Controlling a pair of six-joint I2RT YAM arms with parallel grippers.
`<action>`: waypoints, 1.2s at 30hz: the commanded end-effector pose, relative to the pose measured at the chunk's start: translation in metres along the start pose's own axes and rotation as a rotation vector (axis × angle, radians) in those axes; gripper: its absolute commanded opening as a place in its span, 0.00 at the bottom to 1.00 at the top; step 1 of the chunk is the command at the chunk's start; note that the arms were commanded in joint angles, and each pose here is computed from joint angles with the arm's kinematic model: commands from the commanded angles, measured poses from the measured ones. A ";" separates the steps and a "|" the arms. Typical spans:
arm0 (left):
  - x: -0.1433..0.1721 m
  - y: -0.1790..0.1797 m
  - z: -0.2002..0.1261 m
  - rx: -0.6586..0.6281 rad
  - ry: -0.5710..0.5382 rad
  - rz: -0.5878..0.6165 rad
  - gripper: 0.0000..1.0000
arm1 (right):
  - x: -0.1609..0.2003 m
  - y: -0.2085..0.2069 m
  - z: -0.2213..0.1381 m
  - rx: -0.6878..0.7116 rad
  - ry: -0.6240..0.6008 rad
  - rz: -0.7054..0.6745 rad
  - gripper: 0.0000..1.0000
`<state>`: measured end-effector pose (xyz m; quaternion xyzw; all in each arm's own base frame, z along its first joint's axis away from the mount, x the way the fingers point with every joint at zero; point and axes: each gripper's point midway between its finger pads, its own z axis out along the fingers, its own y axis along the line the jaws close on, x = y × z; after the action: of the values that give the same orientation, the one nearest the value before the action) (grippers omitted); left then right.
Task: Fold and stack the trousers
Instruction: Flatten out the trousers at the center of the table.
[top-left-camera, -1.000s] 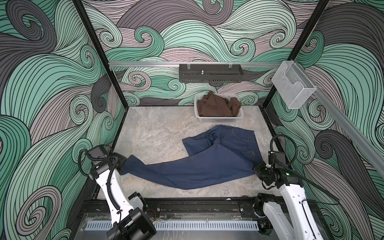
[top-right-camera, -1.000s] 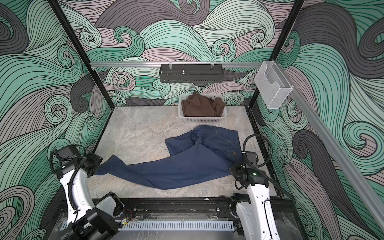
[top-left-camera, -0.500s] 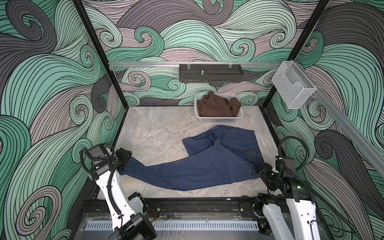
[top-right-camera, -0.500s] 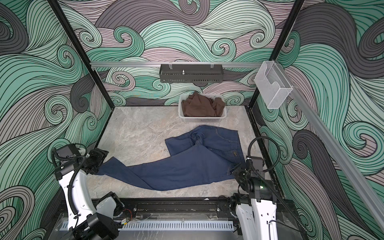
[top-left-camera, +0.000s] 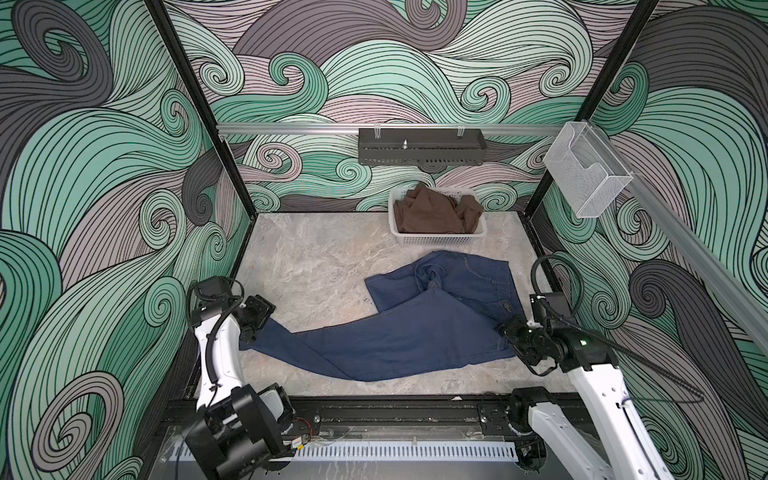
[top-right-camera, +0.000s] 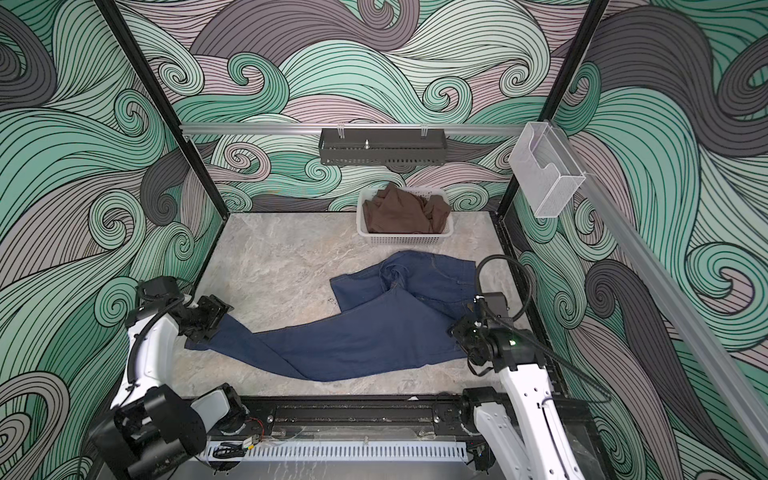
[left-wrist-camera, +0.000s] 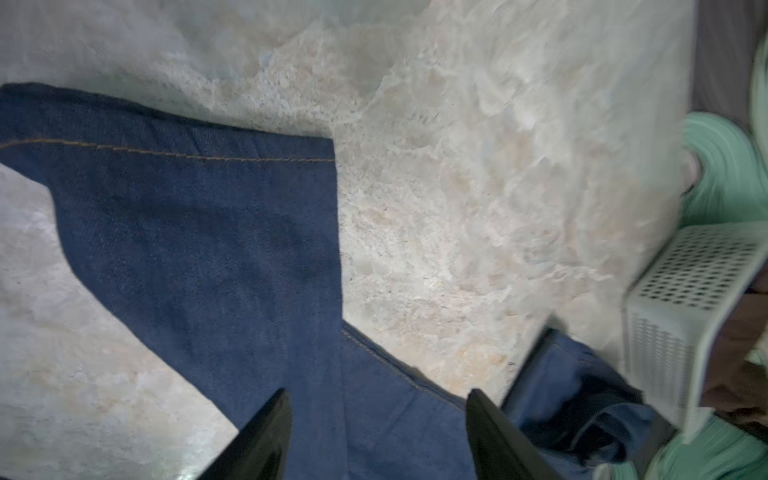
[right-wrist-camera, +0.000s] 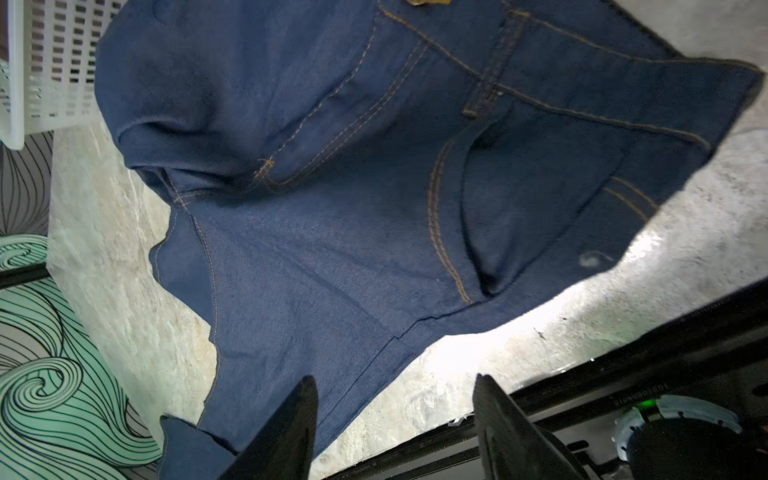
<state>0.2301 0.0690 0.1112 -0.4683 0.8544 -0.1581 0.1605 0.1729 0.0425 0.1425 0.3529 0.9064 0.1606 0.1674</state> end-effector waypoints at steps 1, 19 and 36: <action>-0.017 0.013 0.004 -0.153 -0.034 0.023 0.72 | -0.011 0.023 0.008 -0.030 -0.034 -0.040 0.61; -0.064 0.017 0.038 -0.584 -0.064 0.151 0.75 | -0.006 0.058 0.051 -0.097 0.023 -0.196 0.62; -0.065 0.035 0.074 -0.844 0.016 0.255 0.72 | 0.003 0.066 0.081 -0.127 0.093 -0.230 0.63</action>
<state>0.2724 0.1338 0.0426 -0.3903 0.8997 0.1950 -0.0128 0.2424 0.1001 0.1011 0.2401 0.9339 0.2076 0.1647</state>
